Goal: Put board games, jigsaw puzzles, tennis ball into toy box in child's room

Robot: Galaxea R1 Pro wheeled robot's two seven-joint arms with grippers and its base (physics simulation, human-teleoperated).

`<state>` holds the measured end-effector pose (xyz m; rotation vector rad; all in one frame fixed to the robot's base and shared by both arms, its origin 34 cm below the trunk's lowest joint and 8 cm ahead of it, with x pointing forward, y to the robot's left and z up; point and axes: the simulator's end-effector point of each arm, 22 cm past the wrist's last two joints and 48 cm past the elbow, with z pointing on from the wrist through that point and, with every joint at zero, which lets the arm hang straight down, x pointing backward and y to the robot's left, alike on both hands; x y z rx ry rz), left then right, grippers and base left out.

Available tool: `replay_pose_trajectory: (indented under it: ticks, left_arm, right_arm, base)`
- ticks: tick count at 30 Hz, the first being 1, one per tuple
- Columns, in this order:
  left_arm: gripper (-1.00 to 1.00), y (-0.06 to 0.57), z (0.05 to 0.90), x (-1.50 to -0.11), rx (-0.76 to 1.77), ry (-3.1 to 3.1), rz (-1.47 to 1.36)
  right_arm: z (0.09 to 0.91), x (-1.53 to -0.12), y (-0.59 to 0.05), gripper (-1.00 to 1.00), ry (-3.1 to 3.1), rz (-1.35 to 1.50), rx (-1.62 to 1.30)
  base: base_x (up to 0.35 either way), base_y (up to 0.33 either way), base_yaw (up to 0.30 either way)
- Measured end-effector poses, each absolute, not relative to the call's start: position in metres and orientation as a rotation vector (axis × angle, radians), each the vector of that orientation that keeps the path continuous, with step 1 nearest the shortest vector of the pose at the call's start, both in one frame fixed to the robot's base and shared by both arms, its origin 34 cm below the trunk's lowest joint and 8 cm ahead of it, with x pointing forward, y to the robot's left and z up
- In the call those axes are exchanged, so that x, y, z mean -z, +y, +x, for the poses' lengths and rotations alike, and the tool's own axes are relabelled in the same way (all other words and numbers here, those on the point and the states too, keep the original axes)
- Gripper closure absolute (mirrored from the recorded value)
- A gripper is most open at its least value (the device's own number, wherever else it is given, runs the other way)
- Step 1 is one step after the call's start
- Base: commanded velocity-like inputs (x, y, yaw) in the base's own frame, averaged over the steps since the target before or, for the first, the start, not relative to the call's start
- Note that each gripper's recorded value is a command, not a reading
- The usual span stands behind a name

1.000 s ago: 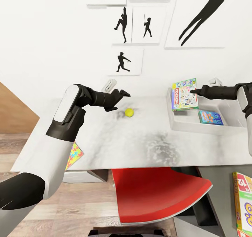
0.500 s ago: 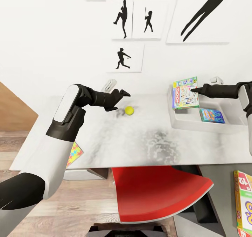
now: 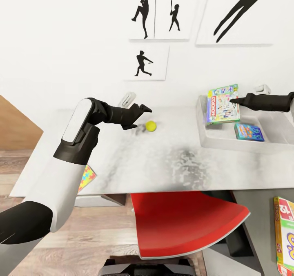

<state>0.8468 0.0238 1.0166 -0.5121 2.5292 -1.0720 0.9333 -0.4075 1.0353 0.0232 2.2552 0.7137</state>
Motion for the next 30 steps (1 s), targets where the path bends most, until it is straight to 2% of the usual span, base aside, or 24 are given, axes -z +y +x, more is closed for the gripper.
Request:
replay_pose_trajectory:
  ticks: [10,30]
  left_arm:
    - [-1.0,0.024,0.847,-1.011,1.07,2.537,-0.517]
    - [-1.0,0.022,0.849,-1.024,1.093,2.501,-0.493]
  right_arm:
    - [0.92,-1.072,-0.472,1.0,2.206,0.029,-0.623]
    - [0.917,-1.085,-0.468,1.0,2.179,-0.004,-0.665]
  base:
    - [0.0,0.0,0.0]
    - [0.004,0.001,0.0]
